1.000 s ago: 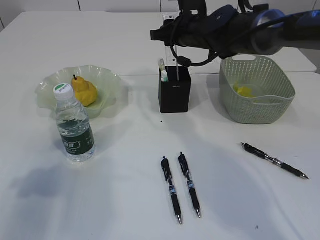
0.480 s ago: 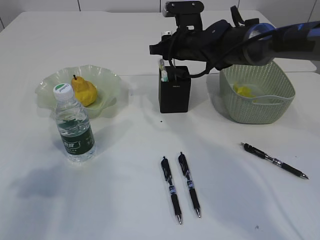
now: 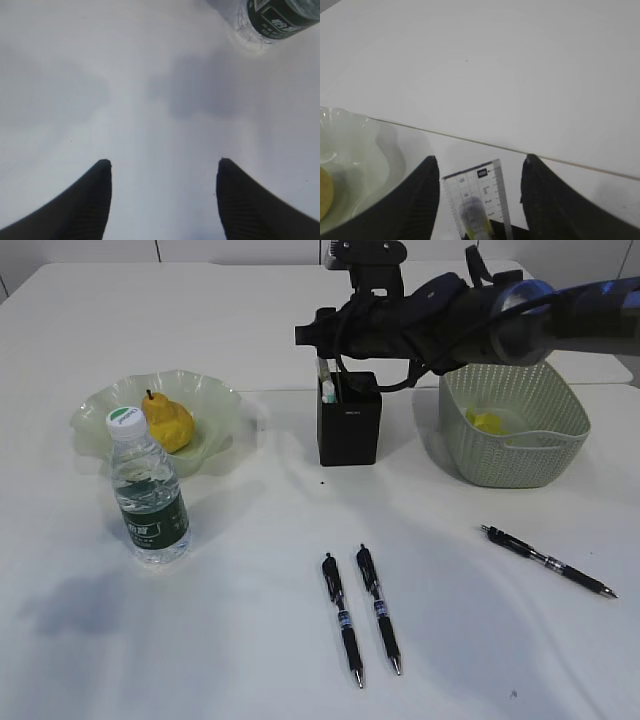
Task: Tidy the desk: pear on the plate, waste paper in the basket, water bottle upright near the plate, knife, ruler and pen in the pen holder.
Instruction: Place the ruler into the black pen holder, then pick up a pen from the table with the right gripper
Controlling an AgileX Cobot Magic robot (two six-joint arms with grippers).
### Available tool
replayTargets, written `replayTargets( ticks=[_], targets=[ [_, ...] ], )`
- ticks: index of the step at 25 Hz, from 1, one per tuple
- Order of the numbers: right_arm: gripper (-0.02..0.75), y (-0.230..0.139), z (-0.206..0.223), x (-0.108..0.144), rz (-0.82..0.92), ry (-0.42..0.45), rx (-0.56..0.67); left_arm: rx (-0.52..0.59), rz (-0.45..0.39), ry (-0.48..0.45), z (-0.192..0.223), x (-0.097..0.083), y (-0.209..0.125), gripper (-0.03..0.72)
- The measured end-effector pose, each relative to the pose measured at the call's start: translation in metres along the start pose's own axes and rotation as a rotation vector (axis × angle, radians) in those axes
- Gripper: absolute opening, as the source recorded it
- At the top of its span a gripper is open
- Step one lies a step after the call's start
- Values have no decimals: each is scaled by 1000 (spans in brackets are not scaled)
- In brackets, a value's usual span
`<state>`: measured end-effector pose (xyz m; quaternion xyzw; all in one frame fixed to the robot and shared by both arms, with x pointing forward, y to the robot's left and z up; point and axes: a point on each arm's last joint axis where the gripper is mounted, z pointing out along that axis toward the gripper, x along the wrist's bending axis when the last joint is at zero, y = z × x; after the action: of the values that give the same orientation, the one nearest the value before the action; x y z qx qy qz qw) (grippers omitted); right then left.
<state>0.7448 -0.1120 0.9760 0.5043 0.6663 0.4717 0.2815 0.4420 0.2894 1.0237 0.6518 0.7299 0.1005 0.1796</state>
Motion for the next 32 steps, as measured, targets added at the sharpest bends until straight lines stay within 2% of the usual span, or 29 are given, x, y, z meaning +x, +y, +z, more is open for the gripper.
replayTargets(
  ticks=[4,8,14,17,19,27,32],
  targets=[
    [394,26,-17,4,2,16,-49,2,0,0,0,0,0,467],
    [395,54,-43,14,-6,89,-72,4,0,0,0,0,0,467],
    [396,80,-78,29,-99,215,-38,4,2,3,0,0,0,467],
    [396,93,-100,33,-139,228,-7,5,6,6,0,1,0,467],
    [396,98,-113,33,-140,221,48,5,6,6,0,1,0,467],
    [397,73,-148,17,-153,51,524,17,18,21,0,2,-1,467],
    [397,70,-168,11,-199,-13,664,32,19,23,0,2,-3,467]
  ],
)
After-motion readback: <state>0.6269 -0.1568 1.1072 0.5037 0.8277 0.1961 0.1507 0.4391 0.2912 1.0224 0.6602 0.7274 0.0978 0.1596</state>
